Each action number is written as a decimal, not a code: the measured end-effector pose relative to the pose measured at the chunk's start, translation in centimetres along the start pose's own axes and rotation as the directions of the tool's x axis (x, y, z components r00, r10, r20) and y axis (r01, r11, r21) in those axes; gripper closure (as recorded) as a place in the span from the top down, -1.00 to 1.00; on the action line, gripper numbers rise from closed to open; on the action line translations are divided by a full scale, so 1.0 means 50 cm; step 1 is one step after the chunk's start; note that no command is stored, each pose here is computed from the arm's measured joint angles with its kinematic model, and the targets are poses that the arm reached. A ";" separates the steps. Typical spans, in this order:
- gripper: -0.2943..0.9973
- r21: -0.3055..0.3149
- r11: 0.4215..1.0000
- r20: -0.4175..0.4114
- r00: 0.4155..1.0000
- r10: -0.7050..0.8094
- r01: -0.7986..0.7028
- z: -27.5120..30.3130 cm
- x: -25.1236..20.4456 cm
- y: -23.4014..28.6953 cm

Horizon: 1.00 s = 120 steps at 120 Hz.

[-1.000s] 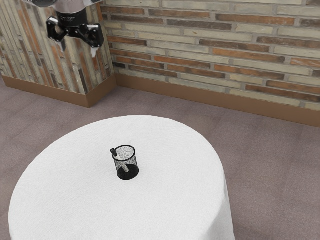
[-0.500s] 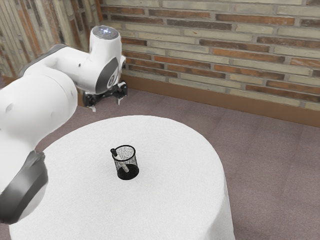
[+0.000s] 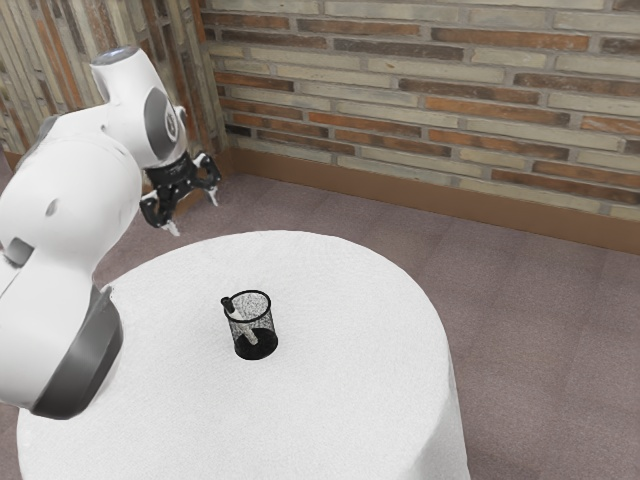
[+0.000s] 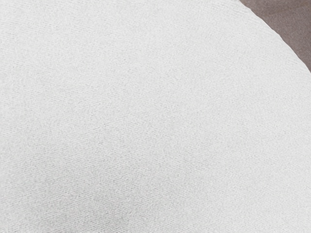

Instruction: Take the marker out of the pen holder and place it to the left of the pen holder.

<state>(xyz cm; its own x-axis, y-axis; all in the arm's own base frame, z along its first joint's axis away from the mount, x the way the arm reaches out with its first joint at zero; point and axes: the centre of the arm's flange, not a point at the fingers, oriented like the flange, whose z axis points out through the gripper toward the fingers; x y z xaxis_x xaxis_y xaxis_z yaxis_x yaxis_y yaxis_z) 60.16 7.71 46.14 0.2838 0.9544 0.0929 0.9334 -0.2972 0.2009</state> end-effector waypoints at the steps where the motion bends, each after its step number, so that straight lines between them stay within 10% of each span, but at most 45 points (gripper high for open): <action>1: 0.50 0.007 1.000 0.004 1.000 -0.006 0.006 -0.001 0.003 -0.009; 37: 0.52 0.147 0.989 0.187 0.982 -0.030 0.002 0.154 -0.053 -0.108; 120: 0.26 0.040 0.999 0.245 0.969 -0.018 0.008 0.173 -0.163 -0.154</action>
<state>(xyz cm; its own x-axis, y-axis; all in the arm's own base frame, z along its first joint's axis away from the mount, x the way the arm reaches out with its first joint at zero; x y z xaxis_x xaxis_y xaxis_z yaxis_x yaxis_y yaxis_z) 52.54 2.49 35.38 0.3123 0.9377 -0.1526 0.9438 -0.2879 0.1623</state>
